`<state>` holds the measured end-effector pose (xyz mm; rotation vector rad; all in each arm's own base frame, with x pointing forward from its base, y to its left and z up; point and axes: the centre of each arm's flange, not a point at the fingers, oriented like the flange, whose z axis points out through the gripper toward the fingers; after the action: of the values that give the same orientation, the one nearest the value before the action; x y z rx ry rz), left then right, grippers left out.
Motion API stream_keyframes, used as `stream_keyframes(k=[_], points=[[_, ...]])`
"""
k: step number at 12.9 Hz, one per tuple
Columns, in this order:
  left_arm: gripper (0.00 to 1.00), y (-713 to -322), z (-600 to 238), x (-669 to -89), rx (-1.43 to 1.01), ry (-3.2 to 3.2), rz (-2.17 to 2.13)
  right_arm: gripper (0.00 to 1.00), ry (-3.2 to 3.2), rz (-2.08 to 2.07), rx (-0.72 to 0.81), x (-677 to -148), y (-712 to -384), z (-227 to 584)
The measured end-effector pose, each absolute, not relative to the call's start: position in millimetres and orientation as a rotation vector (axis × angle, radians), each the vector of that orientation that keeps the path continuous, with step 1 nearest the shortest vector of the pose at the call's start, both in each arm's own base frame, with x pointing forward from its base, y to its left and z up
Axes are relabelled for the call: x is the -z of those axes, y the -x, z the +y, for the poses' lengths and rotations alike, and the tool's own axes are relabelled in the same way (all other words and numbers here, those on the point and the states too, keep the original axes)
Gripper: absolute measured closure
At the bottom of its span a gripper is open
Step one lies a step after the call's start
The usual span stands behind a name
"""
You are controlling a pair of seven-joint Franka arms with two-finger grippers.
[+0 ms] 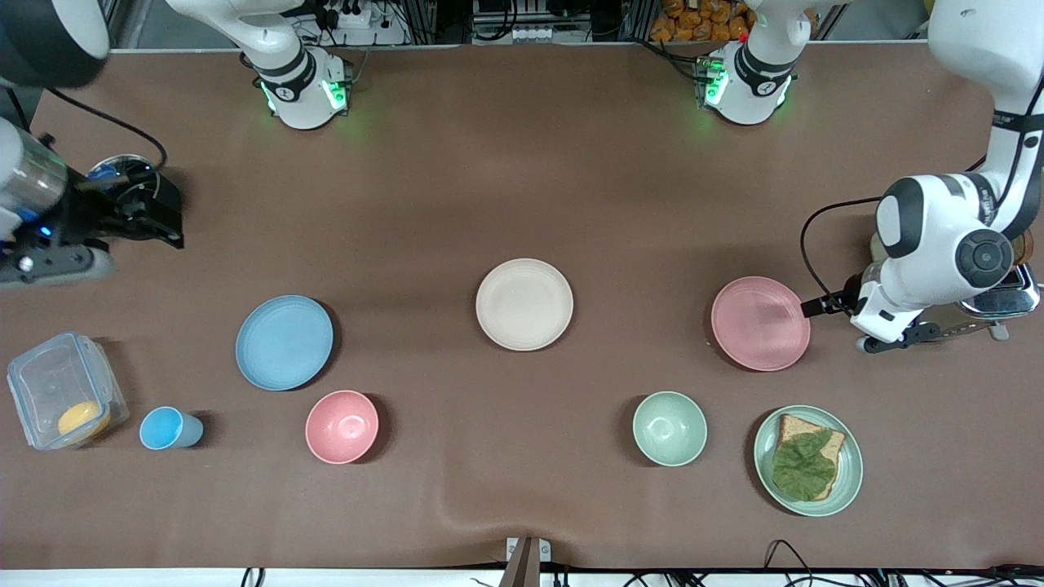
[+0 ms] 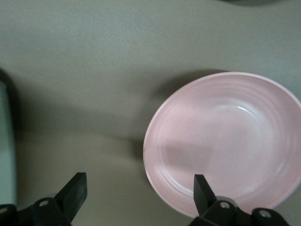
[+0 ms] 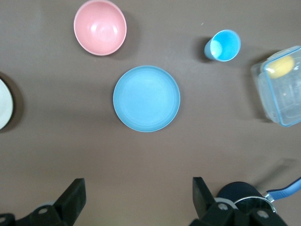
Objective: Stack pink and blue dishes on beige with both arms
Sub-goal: 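Reach the left gripper to the pink plate while the right gripper reaches the blue plate, then grasp the pink plate rim with the left gripper and lift it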
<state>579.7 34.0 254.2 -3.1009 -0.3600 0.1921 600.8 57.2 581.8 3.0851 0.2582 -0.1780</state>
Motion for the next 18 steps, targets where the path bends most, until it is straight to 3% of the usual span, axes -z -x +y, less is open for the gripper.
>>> stream_keyframes(k=[6, 8, 10, 11, 13, 14, 15, 18], points=[[0.00, -580, 33, -200, -0.169, 3.114, -0.362, 0.00, -3.057, 0.248, 0.414, -489, -628, 56], [0.05, -580, 33, -196, -0.174, 3.114, -0.362, 0.00, -3.044, 0.228, 0.503, -445, -638, 48], [0.21, -579, 33, -194, -0.179, 3.114, -0.362, 0.00, -3.034, 0.220, 0.556, -390, -651, 44], [0.21, -579, 33, -193, -0.181, 3.114, -0.362, 0.00, -3.027, 0.215, 0.588, -362, -654, 42], [0.37, -579, 33, -191, -0.184, 3.114, -0.362, 0.00, -3.026, 0.180, 0.624, -316, -653, 26], [0.37, -579, 33, -191, -0.185, 3.114, -0.362, 0.00, -3.033, 0.153, 0.619, -301, -651, 13], [0.44, -578, 33, -190, -0.186, 3.114, -0.362, 0.00, -3.041, 0.126, 0.605, -291, -649, 1], [0.76, -579, 31, -191, -0.182, 3.116, -0.358, 0.00, -3.082, 0.056, 0.525, -266, -644, -25]])
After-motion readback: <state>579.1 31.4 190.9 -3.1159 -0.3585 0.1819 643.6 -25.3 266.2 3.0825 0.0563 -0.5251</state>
